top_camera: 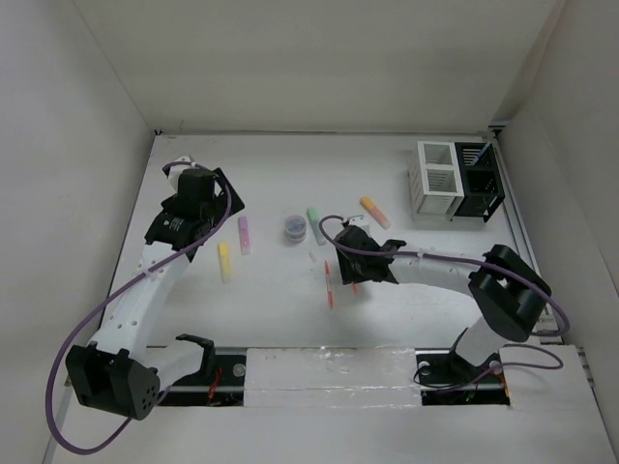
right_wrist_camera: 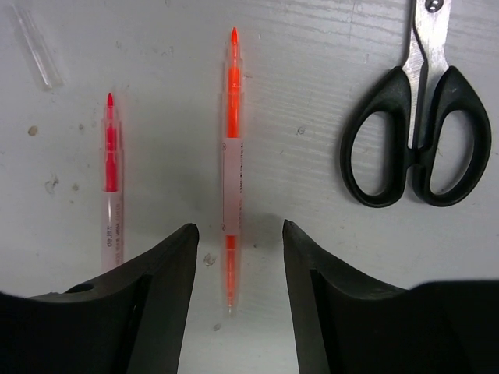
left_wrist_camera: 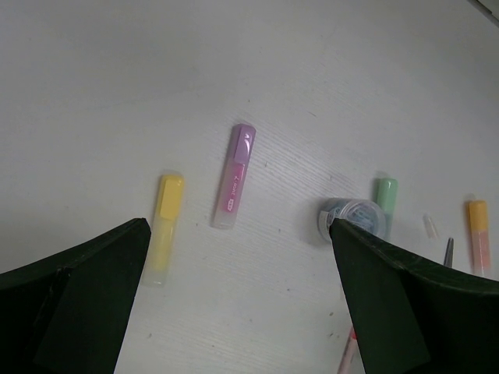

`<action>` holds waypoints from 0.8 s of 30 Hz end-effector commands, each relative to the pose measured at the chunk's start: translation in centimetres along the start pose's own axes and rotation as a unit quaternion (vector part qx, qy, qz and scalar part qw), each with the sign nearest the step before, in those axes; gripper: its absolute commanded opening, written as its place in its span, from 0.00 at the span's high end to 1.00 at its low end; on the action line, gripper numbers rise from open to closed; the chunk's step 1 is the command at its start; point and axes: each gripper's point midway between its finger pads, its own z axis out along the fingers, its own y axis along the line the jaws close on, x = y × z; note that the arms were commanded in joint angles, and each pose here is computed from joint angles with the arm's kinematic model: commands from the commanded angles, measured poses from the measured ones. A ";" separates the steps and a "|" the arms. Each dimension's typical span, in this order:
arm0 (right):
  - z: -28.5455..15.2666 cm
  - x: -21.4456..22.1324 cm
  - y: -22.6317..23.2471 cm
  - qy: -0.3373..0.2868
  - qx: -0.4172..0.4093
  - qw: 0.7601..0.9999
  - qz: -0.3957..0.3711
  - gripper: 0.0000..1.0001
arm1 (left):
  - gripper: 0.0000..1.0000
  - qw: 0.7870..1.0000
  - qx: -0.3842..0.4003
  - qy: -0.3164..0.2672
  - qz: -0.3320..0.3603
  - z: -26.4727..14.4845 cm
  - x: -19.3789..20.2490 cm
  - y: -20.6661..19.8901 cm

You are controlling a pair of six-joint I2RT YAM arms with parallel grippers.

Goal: Sort the stationery into containers
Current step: Pick up the stationery from the center of the board.

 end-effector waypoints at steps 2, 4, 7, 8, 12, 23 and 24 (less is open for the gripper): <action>0.6 -0.8 1.1 -0.004 -0.009 1.000 -0.011 0.47 | 0.00 1.000 0.008 -0.001 -0.002 -0.2 0.0 -0.2; 1.0 -0.7 1.2 0.001 -0.006 1.000 -0.013 0.50 | 0.00 1.000 0.011 -0.004 -0.003 -0.4 -0.1 -0.2; 1.6 -0.1 1.5 0.014 -0.010 1.000 -0.021 0.52 | 0.00 1.000 0.016 -0.011 -0.002 -0.6 -0.5 -0.4; 1.9 0.3 1.5 0.022 -0.011 0.999 -0.023 0.54 | 0.00 1.000 0.016 -0.011 -0.002 -0.6 -0.5 -0.4; 2.2 0.3 1.1 0.031 -0.008 0.999 -0.022 0.78 | 0.00 1.000 0.019 -0.015 -0.003 -0.9 -0.6 -0.4; -0.3 -1.5 -0.7 -0.002 0.021 1.000 0.008 1.00 | 0.00 1.000 0.029 -0.004 -0.004 -1.2 0.2 -1.3; -1.9 -3.0 -0.4 -0.029 0.014 0.999 0.012 1.00 | 0.00 0.999 0.043 0.002 0.002 -1.5 0.9 -2.2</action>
